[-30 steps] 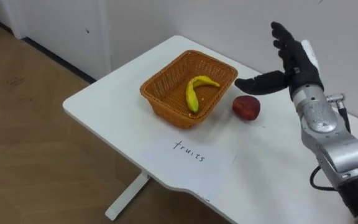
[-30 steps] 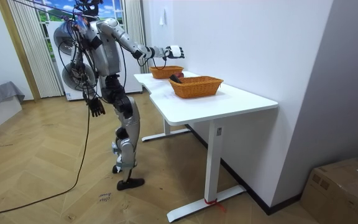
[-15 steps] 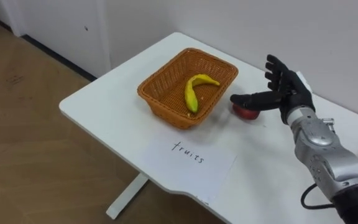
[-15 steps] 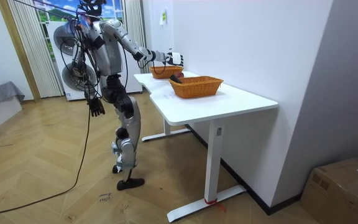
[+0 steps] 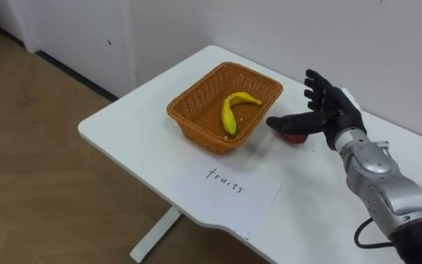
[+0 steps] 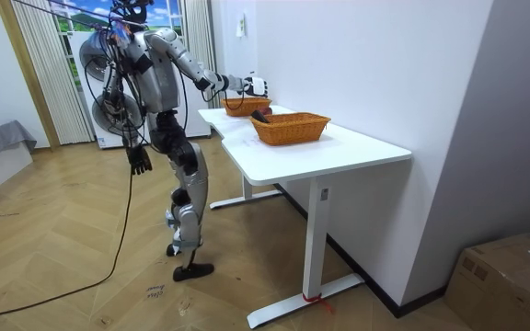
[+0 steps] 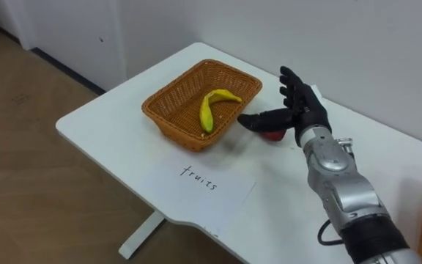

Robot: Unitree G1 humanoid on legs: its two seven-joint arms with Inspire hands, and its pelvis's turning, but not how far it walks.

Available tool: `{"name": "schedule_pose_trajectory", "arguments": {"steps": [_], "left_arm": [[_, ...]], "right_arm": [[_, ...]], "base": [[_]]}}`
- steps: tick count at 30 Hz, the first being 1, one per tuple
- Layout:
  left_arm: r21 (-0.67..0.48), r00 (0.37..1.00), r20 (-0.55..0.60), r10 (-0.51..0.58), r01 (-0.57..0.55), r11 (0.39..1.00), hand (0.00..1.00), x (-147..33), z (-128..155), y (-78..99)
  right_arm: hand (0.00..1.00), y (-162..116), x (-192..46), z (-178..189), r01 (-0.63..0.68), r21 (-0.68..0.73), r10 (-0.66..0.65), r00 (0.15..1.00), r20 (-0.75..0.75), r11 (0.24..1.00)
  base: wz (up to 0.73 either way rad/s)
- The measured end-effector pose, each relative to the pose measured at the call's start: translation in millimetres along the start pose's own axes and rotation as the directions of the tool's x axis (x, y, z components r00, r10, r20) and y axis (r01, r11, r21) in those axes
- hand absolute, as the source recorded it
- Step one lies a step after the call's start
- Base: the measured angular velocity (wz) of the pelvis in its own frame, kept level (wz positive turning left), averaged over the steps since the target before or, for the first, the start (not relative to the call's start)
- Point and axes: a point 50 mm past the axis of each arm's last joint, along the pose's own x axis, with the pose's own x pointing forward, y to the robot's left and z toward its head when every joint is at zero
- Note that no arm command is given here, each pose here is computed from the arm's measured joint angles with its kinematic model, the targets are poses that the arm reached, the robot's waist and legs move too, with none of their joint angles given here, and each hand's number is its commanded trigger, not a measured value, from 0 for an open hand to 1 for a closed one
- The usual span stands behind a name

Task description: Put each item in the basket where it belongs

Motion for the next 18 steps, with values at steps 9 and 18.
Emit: {"name": "schedule_pose_trajectory", "arguments": {"steps": [9, 18], "left_arm": [[-0.005, 0.999, 0.036, 0.013, -0.013, 1.000, 0.00, -0.2, 7.6, 2.0], [-0.009, 0.996, 0.074, 0.050, -0.049, 0.999, 0.00, -0.4, 16.8, 4.4]], "right_arm": [[0.00, -8.5, 0.4, -14.7, 0.063, -0.015, -0.064, 0.996, -0.061, 0.998], [0.00, -14.0, 0.3, -13.9, 0.143, 0.003, -0.143, 0.988, -0.062, 0.990]], "base": [[0.01], [0.01]]}}
